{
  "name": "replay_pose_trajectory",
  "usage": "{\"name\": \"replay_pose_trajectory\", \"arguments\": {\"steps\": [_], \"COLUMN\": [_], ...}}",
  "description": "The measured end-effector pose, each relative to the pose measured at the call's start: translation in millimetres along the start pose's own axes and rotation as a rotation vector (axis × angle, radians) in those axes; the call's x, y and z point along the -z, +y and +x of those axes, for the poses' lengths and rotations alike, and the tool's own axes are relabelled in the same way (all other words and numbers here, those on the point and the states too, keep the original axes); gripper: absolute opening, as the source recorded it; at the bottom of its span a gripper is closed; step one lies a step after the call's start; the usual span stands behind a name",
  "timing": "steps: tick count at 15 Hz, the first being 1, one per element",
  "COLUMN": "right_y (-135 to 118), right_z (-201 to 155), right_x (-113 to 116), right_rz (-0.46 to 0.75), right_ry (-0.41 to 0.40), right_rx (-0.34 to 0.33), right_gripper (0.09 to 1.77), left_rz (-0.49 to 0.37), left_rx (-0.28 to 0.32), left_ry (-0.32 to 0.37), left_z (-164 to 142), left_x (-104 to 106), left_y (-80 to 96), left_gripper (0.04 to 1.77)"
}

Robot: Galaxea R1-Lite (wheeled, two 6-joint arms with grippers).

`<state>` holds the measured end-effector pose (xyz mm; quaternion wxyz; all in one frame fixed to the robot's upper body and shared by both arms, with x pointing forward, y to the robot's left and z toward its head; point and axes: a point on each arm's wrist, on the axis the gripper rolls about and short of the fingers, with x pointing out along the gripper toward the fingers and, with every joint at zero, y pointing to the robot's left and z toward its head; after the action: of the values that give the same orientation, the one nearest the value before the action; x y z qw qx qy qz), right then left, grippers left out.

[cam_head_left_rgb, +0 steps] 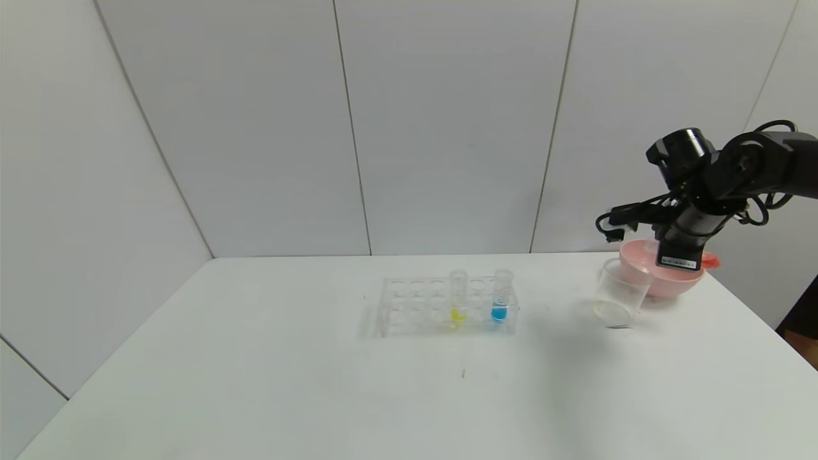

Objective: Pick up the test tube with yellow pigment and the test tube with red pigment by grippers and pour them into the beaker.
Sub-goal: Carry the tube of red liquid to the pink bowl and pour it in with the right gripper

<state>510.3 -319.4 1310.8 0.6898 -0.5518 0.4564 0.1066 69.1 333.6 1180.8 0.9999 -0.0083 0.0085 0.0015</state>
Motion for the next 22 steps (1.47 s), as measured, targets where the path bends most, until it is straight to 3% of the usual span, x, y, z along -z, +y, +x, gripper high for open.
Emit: {"name": "replay_pose_trajectory", "arguments": {"steps": [4, 8, 13, 16, 22], "right_y": [-1, -4, 1, 3, 8], "right_z": [2, 8, 10, 10, 9], "right_x": [-3, -5, -14, -18, -28], "right_rz": [-0.022, -0.056, -0.094, -0.122, -0.160], "right_ry": [0.007, 0.075, 0.103, 0.161, 0.171], "right_rx": [0.020, 0.086, 0.100, 0.125, 0.144], "right_gripper": [0.52, 0.52, 0.52, 0.52, 0.52], "left_rz": [0.000, 0.000, 0.000, 0.000, 0.000], "left_rx": [0.000, 0.000, 0.000, 0.000, 0.000], "left_ry": [0.000, 0.000, 0.000, 0.000, 0.000], "left_z": [0, 0, 0, 0, 0], "left_x": [0, 0, 0, 0, 0], "left_y": [0.0, 0.0, 0.0, 0.0, 0.0], "left_gripper": [1.72, 1.72, 1.72, 1.72, 1.72]}}
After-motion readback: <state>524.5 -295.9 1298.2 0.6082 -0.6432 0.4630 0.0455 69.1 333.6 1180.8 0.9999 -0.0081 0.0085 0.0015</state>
